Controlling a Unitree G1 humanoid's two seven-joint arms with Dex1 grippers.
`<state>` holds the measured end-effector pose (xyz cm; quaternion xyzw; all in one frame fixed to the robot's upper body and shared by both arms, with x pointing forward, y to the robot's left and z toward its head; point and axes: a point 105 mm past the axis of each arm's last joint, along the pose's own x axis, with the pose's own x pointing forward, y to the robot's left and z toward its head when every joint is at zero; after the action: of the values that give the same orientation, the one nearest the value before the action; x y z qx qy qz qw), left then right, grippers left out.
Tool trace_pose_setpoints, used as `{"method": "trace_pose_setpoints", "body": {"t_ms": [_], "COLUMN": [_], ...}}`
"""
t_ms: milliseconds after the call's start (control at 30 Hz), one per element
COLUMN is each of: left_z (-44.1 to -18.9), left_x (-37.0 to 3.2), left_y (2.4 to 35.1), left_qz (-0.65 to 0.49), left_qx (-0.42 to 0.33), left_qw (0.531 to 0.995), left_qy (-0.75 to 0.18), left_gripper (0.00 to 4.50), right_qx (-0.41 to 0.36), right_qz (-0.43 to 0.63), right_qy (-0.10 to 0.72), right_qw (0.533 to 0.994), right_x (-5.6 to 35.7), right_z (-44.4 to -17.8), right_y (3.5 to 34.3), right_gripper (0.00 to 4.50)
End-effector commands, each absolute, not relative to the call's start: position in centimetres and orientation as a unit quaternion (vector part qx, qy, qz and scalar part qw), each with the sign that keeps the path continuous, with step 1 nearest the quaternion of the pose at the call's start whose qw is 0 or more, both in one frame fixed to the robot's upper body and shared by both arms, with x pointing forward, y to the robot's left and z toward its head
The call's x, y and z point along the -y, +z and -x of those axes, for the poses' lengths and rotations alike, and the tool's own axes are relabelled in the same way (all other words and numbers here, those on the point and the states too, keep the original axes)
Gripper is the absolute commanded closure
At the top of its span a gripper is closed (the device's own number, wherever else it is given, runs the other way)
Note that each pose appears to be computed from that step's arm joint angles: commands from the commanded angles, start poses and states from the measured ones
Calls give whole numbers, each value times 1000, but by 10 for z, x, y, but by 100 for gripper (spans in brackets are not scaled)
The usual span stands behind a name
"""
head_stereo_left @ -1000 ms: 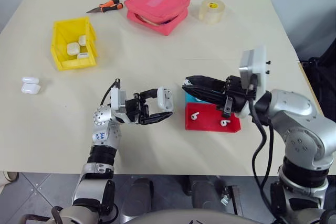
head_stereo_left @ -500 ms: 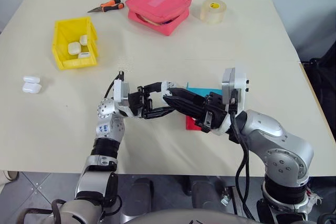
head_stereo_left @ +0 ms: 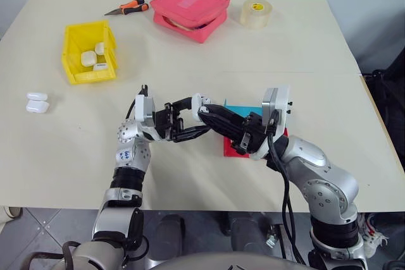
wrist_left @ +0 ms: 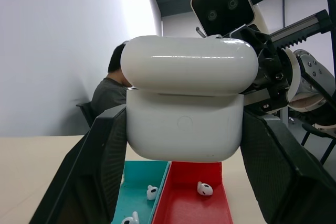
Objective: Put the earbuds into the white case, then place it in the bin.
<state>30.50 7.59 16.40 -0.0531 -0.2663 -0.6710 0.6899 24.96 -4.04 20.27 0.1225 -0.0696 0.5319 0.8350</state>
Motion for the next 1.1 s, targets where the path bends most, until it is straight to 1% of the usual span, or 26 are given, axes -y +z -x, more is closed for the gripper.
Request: {"method": "trace_pose_setpoints", "body": {"t_ms": [33,233,533,767,1100], "left_z": [-302,-306,-308,-310,-308], "left_x": [-75,-77,-78,-82,-79], "left_y": [181,184,187,187,184], "left_qz": [50,47,47,41,43], "left_qx": [301,302,309,312,315], "left_qw": [680,682,679,685,680], "left_qy": [-667,-664,-664,-657,-661], "left_gripper": [170,170,170,170,170], "right_qx": [53,32,15,7,-6], "right_qz": [-121,-87,-45,-39,-53], "right_qy": [540,535,550,538,546], "right_qw": [831,840,834,842,836], "right_x": [39,50,63,75,69], "right_z": [-245,-251,-259,-260,-266], "right_y": [193,181,179,177,170], "right_gripper": [402,402,402,402,402]}}
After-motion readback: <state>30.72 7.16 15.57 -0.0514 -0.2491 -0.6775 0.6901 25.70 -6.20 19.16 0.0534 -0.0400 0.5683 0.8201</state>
